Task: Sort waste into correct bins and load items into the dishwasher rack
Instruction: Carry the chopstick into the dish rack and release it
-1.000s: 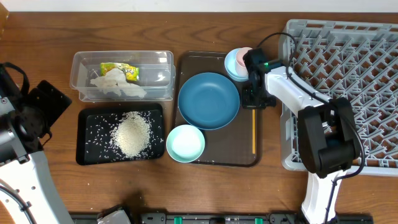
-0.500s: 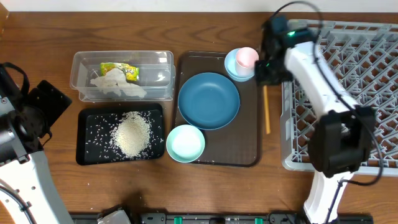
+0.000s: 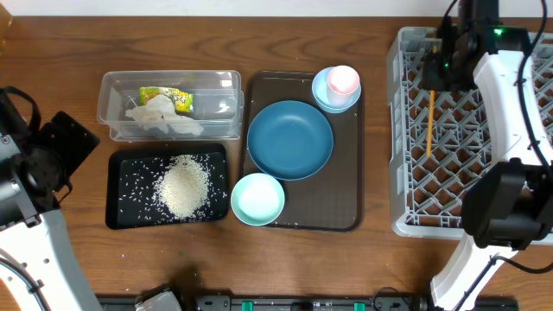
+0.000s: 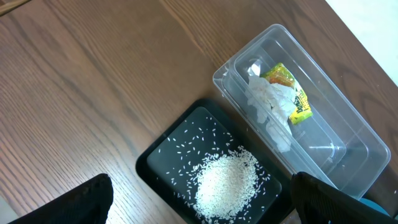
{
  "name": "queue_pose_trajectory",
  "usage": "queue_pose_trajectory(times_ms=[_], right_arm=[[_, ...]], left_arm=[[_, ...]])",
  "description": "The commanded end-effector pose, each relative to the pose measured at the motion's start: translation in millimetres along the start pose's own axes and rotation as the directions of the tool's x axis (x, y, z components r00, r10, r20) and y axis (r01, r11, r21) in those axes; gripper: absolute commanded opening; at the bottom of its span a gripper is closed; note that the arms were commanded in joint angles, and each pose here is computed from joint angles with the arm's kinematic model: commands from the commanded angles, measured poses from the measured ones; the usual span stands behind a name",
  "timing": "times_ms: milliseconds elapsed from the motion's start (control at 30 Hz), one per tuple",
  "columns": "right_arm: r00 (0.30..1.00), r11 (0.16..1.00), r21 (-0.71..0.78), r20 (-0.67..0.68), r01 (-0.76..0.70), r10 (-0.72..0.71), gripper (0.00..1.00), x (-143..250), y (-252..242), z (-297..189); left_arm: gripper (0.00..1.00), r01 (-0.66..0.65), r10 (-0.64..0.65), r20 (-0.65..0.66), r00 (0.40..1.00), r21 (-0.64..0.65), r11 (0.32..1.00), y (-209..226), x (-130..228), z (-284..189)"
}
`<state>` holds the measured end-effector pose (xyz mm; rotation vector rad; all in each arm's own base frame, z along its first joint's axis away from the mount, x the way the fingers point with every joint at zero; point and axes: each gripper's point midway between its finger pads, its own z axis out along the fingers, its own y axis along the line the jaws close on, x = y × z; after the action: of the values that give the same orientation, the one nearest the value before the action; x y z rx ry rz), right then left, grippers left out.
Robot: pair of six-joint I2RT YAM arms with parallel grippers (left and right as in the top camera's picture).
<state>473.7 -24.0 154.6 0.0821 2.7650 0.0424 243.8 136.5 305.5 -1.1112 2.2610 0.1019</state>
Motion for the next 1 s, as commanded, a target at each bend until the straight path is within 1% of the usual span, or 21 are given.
queue_pose_trajectory(times_ms=[0,233,400,533,767,833,900,933,967], right_arm=[[0.997,0.998,-0.036,0.049,0.060,-0.058,0.01,-12,7,-5],[0.993,0.996,-0.061,0.105,0.063,-0.056,0.01,-25,15,-4],[0.988,0.997,-0.072,0.153,0.022,-0.011,0.01,-35,19,3],[0.988,0.993,-0.116,0.152,0.033,-0.015,0.01,-32,29,12],[0.993,0.992,-0.119,0.121,0.031,-0.016,0.02,-20,29,24],[0.993,0.992,-0.119,0.116,0.030,-0.016,0.10,-18,29,27],[0.993,0.992,-0.120,0.113,0.030,-0.017,0.22,-17,29,29],[0.993,0.992,-0.120,0.113,0.031,-0.018,0.34,-17,30,29],[0.993,0.992,-0.120,0.114,0.032,-0.019,0.42,-17,30,29]], left_arm=[[0.93,0.001,-0.001,0.007,1.000,-0.010,1.000,2,-2,0],[0.93,0.002,-0.002,0.007,1.000,-0.010,1.000,2,-2,0],[0.93,0.001,-0.001,0.007,1.000,-0.010,1.000,2,-2,0],[0.93,0.001,-0.001,0.007,1.000,-0.010,1.000,2,-2,0],[0.93,0.001,-0.001,0.007,1.000,-0.010,1.000,2,-2,0],[0.93,0.001,-0.001,0.007,1.000,-0.010,1.000,2,-2,0],[0.93,0.001,-0.001,0.007,1.000,-0.010,1.000,2,-2,0],[0.93,0.001,-0.001,0.007,1.000,-0.010,1.000,2,-2,0],[0.93,0.001,-0.001,0.007,1.000,-0.010,1.000,2,-2,0]])
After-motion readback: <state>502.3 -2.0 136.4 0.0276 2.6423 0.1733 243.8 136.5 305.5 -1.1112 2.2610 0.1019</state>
